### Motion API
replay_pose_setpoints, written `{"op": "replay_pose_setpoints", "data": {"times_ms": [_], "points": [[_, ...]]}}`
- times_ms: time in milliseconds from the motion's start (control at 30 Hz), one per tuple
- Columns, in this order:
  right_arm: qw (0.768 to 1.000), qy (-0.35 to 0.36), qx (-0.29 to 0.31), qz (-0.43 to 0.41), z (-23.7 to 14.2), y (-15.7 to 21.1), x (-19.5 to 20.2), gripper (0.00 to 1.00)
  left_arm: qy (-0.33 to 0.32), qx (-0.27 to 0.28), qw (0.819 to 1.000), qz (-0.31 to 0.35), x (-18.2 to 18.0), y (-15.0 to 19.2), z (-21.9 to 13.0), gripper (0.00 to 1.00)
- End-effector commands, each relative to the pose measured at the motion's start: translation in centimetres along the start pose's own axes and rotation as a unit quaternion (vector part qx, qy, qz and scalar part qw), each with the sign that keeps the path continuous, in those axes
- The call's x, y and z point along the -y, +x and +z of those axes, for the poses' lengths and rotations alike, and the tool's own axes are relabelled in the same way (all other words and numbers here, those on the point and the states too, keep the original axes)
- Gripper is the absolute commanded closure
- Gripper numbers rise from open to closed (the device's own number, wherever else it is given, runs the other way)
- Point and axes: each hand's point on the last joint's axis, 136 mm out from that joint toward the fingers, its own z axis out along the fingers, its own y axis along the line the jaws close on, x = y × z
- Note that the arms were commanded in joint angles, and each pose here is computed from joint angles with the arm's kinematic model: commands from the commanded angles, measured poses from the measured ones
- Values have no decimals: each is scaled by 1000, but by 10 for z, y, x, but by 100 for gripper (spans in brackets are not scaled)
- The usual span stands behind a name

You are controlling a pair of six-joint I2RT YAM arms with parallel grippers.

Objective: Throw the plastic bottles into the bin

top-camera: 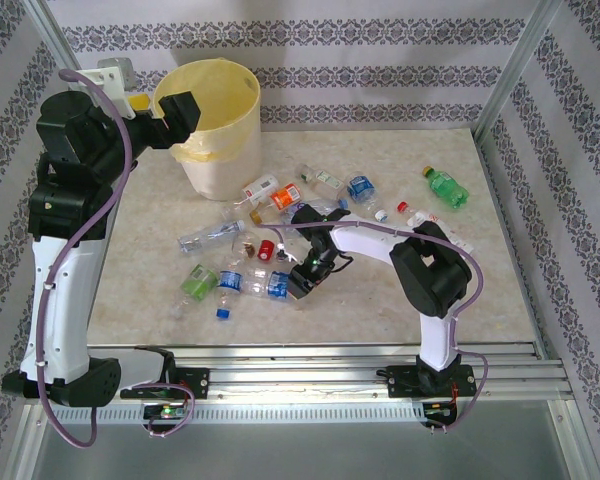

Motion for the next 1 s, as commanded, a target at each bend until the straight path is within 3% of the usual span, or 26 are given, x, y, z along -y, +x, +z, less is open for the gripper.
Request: {"op": "replay_pose_setpoints", "data": {"times_ms": [0,100,433,967], "points": [[1000,-3,-11,0,8,9,-3,58,19,8,1000,-3,9,-3,-2,0],[1000,-3,-10,2,5,12,-6,67,19,7,1000,-3,9,-2,-1,0],[1000,-6,-19,-1,-10,35,-21,81,26,3,1000,-14,9,4,4,0],[996,35,83,-10,-69,20,-41,87,53,-18,996,-66,14,30,19,0]]}}
